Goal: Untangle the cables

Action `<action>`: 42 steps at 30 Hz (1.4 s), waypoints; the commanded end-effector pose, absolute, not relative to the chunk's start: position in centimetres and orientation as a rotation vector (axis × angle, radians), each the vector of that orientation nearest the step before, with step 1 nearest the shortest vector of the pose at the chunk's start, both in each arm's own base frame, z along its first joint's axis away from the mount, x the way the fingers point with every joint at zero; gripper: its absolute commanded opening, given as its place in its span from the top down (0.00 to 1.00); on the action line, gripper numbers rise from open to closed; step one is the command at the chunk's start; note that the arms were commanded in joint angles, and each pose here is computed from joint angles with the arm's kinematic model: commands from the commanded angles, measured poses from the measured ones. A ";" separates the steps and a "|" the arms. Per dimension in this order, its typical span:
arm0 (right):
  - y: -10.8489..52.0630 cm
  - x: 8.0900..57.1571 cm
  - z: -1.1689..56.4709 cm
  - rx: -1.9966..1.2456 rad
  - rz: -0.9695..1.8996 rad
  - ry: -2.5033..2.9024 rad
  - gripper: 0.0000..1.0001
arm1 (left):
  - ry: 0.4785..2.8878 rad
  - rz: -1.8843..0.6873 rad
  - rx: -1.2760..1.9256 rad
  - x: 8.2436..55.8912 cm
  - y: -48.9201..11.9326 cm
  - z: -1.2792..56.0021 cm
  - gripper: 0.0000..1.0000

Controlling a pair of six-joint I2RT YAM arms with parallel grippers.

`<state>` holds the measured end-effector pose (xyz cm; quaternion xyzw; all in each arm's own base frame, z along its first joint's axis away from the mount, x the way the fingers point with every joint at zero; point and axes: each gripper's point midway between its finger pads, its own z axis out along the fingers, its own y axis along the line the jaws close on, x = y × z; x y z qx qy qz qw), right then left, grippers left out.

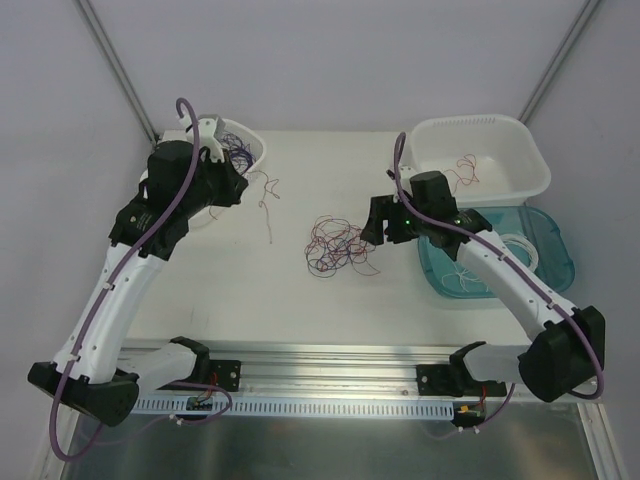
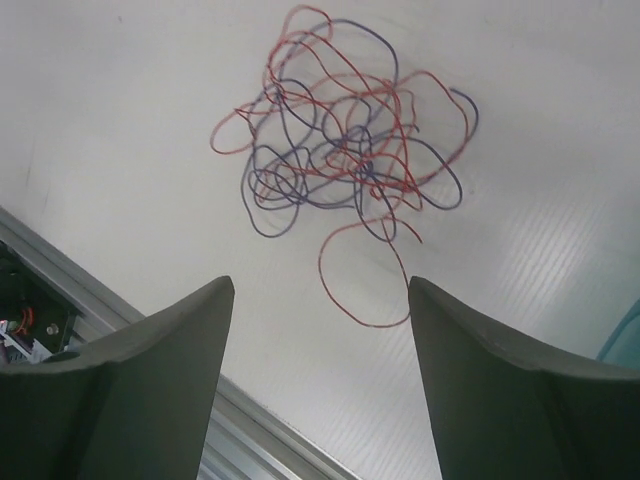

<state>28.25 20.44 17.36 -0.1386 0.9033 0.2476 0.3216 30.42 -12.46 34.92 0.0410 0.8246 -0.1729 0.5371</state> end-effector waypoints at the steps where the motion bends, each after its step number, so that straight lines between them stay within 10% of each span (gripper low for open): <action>1: 22.8 28.7 23.9 -0.391 0.757 2.191 0.25 | 2.005 -0.567 0.151 30.1 -15.1 33.9 1.00; 25: 37.1 31.0 31.7 -0.413 1.265 1.891 0.19 | 2.023 -0.767 0.211 28.5 -19.7 32.7 1.00; 42: 38.6 31.5 28.4 -0.405 1.306 1.979 0.66 | 2.006 -0.757 0.214 28.3 -19.7 32.7 1.00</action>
